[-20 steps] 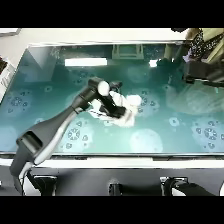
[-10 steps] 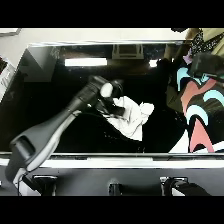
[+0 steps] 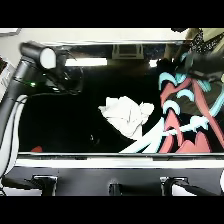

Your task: Fold the clothes and pants, and hang the long-sleeved shirts on hangers.

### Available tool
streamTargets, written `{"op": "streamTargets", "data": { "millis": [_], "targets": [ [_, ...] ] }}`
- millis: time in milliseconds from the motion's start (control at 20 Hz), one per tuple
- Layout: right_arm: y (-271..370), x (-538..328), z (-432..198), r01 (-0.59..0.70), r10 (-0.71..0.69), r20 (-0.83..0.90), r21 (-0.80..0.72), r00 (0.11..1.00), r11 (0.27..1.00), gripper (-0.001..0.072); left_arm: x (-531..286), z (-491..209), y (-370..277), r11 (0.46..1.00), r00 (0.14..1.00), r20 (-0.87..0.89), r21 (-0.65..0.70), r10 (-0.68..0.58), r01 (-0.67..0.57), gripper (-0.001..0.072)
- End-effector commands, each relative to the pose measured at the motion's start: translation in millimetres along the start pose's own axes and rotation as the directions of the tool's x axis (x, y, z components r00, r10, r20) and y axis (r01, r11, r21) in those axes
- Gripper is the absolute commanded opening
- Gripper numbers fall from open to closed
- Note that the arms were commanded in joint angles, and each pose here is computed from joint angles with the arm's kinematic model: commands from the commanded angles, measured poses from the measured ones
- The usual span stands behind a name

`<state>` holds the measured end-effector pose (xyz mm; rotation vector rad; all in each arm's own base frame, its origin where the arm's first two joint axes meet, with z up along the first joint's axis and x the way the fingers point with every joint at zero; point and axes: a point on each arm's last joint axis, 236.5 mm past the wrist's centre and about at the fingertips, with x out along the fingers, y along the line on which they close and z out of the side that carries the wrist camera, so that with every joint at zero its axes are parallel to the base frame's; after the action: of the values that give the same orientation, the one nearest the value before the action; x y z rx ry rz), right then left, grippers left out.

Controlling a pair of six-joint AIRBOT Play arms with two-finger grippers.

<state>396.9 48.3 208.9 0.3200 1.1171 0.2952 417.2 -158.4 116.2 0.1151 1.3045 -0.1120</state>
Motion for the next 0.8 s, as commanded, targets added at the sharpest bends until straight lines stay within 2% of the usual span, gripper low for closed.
{"op": "streamTargets", "data": {
  "millis": [0,150,200,450,500,550,750],
  "targets": [
    [-23,74,-54,-0.135,0.154,-0.205,0.107,0.966,0.985,0.0564,-4,3,34,0.998,1.0,0.003,-0.062,0.03,-0.03,0.0411],
    [-40,134,-123,-0.146,0.222,-0.321,0.244,0.921,0.959,0.0566,-4,4,37,0.997,1.0,0.003,-0.069,0.031,-0.031,0.041],
    [-44,148,-144,-0.143,0.238,-0.348,0.279,0.907,0.95,0.0606,-4,4,37,0.997,0.999,0.002,-0.068,0.032,-0.031,0.041],
    [-37,189,-217,-0.207,0.357,-0.399,0.373,0.844,0.905,0.0621,-4,6,37,0.996,0.999,0.014,-0.083,0.03,-0.029,0.0412],
    [-33,195,-225,-0.213,0.36,-0.403,0.366,0.841,0.906,0.062,-3,8,36,0.995,0.999,0.021,-0.092,0.029,-0.027,0.0467],
    [-29,203,-231,-0.211,0.348,-0.41,0.344,0.843,0.915,0.062,-1,10,36,0.995,0.999,0.029,-0.098,0.027,-0.024,0.0594],
    [-19,235,-235,-0.145,0.227,-0.398,0.225,0.889,0.963,0.0619,1,22,31,0.995,0.997,0.073,-0.096,0.007,0.0,0.0613]
  ]
}}
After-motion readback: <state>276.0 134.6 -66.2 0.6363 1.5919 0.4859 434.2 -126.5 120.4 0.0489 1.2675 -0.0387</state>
